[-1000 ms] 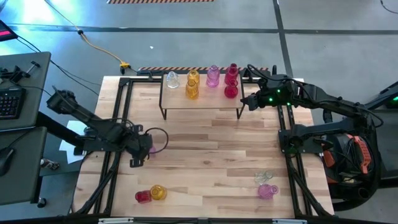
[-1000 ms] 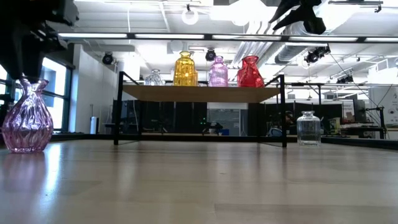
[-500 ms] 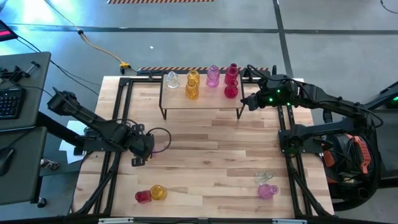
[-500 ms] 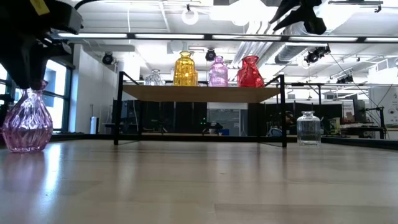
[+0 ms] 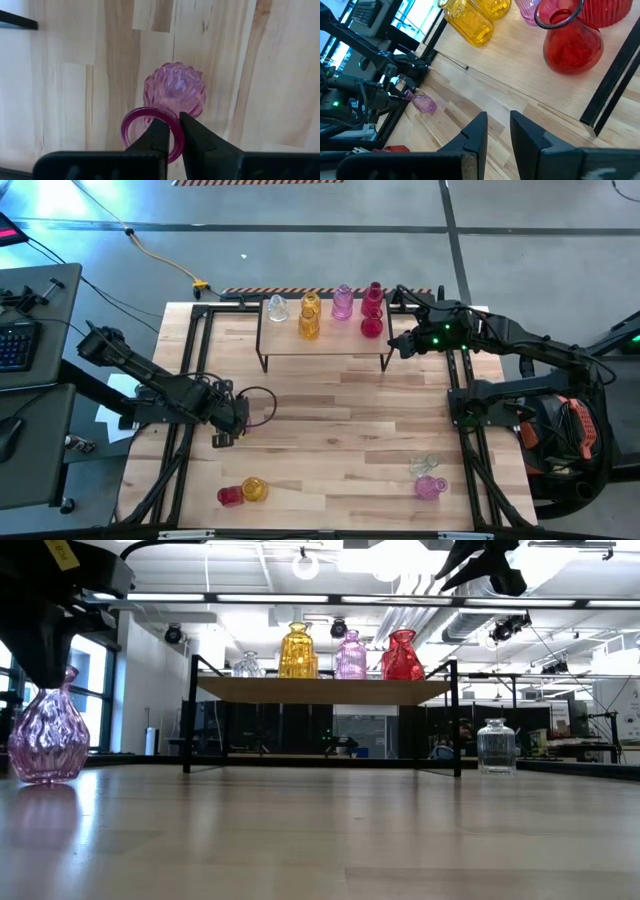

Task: Sort vases onto shelf
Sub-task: Put the top violet vase aligned with the other violet vase on the shelf

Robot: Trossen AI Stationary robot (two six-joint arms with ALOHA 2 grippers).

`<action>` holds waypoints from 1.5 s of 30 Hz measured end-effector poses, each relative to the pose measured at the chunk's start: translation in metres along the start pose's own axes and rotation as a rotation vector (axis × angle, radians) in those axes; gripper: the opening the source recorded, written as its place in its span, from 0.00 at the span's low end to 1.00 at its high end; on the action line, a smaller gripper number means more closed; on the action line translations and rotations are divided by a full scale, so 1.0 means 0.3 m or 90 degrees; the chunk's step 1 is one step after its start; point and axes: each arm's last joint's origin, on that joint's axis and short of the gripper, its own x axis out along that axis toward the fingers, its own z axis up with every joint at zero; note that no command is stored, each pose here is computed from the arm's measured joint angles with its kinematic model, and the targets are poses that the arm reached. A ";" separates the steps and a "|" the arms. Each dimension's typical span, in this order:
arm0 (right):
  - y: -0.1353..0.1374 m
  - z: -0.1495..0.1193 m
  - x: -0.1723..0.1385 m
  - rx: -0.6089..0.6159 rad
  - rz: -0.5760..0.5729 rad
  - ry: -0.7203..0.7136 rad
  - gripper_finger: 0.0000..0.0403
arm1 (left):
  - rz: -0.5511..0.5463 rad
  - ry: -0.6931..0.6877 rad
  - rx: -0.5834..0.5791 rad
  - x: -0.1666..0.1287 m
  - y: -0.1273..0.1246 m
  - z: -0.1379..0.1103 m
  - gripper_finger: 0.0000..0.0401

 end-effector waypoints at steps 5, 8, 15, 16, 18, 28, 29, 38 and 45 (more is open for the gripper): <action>0.000 0.000 0.000 0.000 0.001 0.001 0.16 | -0.016 0.009 0.000 -0.007 -0.002 0.002 0.04; 0.001 -0.001 0.000 0.000 0.008 0.009 0.16 | -0.031 -0.014 0.000 -0.044 -0.008 0.023 0.04; 0.005 -0.006 0.000 -0.039 0.037 0.037 0.16 | -0.033 -0.098 -0.004 -0.145 0.000 0.087 0.04; 0.006 -0.006 0.000 -0.043 0.043 0.043 0.17 | -0.034 -0.107 -0.010 -0.158 0.006 0.096 0.04; 0.007 -0.007 -0.001 -0.049 0.049 0.048 0.19 | -0.032 -0.129 -0.018 -0.184 0.019 0.116 0.04; 0.029 0.007 0.000 -0.103 0.103 0.028 0.37 | -0.025 -0.232 -0.042 -0.309 0.110 0.208 0.04; 0.033 0.010 0.003 -0.107 0.111 0.023 0.37 | -0.026 -0.248 -0.046 -0.320 0.119 0.218 0.04; 0.114 0.004 0.114 -0.233 0.176 0.009 0.38 | -0.034 -0.406 -0.070 -0.389 0.176 0.307 0.04; 0.180 0.007 0.221 -0.259 0.252 -0.014 0.38 | -0.034 -0.462 -0.076 -0.401 0.201 0.341 0.04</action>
